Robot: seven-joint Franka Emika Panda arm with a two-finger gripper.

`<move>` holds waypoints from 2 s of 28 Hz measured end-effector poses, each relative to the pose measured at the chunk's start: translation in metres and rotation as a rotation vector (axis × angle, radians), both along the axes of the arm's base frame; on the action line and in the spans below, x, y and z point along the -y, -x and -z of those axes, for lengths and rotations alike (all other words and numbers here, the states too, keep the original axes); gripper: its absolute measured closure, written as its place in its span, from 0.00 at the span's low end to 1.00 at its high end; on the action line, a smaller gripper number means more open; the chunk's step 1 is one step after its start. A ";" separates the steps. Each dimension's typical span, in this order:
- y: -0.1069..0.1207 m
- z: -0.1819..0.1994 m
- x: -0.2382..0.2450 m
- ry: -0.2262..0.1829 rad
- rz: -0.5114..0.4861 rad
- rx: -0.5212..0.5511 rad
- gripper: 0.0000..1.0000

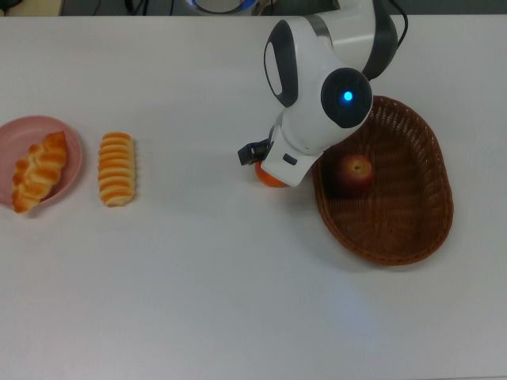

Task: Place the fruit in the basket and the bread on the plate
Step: 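Move to the orange and close the gripper around it, then lift the orange and release it into the wicker basket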

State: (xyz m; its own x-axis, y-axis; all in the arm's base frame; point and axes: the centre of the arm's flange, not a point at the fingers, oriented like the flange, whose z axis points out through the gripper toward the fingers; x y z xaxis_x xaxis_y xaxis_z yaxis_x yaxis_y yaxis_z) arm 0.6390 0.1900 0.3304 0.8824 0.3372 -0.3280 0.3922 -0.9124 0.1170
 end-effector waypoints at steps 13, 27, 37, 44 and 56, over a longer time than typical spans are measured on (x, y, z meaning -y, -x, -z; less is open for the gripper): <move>-0.005 0.011 -0.006 0.009 0.000 0.040 0.00; -0.012 0.007 -0.006 0.015 0.003 0.093 0.22; -0.016 0.005 0.000 0.014 0.023 0.111 0.22; -0.025 -0.031 0.013 -0.053 0.083 0.160 0.22; -0.018 -0.094 0.008 -0.134 0.093 0.231 0.22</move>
State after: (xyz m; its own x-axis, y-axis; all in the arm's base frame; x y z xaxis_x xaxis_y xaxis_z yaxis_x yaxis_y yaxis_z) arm 0.6569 0.1822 0.4247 0.9577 0.2784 -0.0725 0.2834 -0.9564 0.0700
